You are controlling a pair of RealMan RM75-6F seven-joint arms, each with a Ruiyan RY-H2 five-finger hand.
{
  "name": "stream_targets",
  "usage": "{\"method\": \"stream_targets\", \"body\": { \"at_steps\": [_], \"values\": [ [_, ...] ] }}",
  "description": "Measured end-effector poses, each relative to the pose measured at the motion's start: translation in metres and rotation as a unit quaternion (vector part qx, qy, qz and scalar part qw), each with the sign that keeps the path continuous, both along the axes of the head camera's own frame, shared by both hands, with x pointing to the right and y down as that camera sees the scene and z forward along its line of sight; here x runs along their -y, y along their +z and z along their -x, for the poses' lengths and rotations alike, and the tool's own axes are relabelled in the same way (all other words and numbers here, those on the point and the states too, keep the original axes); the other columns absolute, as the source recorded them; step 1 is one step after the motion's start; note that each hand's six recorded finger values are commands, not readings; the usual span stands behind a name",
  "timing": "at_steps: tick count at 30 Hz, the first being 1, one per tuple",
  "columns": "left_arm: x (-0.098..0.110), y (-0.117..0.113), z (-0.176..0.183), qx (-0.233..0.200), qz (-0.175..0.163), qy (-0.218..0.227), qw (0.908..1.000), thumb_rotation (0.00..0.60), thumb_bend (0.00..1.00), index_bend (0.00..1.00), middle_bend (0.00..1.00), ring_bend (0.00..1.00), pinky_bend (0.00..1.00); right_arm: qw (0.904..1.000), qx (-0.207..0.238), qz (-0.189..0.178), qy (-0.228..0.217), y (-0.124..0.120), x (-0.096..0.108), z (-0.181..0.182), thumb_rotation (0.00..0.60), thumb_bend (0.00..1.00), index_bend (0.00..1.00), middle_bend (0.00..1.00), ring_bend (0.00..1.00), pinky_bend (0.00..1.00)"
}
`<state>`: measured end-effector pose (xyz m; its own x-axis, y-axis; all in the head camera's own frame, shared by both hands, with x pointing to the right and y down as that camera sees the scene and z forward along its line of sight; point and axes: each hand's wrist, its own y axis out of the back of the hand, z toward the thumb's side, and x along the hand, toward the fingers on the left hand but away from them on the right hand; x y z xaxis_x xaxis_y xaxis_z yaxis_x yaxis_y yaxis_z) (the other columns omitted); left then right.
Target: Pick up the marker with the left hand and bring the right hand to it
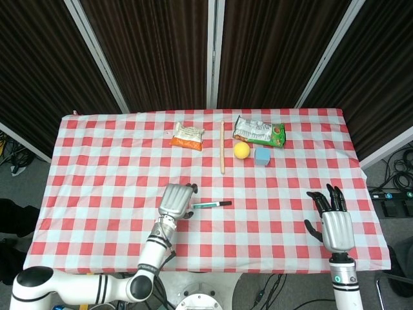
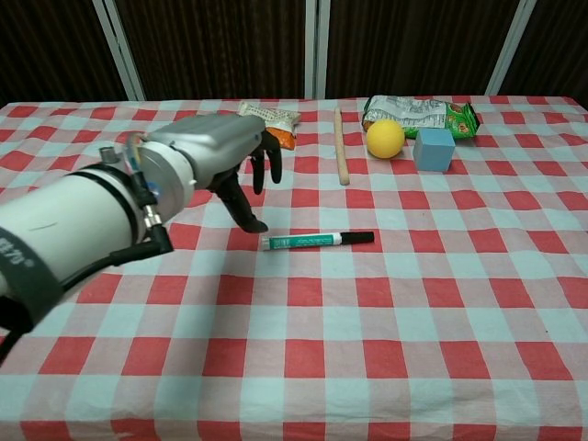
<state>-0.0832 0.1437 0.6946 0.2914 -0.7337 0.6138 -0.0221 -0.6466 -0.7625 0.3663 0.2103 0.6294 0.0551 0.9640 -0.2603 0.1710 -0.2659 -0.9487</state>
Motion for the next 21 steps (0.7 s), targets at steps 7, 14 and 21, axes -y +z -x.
{"method": "stream_targets", "body": {
  "at_steps": [7, 14, 21],
  "values": [
    [-0.001, 0.01, -0.024, 0.033, -0.004, 0.011, 0.9994, 0.6, 0.17, 0.42, 0.47, 0.9, 0.93, 1.0, 0.004, -0.002, 0.0, 0.0, -0.001, 0.0, 0.6, 0.1, 0.22, 0.27, 0.0, 0.0],
    [-0.004, 0.028, -0.033, 0.057, 0.02, 0.004, 0.9981, 0.6, 0.17, 0.43, 0.47, 0.91, 0.94, 1.0, 0.009, -0.001, 0.0, 0.001, 0.0, 0.001, 0.6, 0.1, 0.22, 0.27, 0.0, 0.0],
    [-0.007, 0.038, -0.043, 0.056, 0.029, 0.007, 0.998, 0.6, 0.17, 0.43, 0.47, 0.91, 0.94, 1.0, 0.01, 0.0, 0.001, 0.001, 0.0, 0.0, 0.6, 0.1, 0.22, 0.27, 0.0, 0.0]
  ]
}}
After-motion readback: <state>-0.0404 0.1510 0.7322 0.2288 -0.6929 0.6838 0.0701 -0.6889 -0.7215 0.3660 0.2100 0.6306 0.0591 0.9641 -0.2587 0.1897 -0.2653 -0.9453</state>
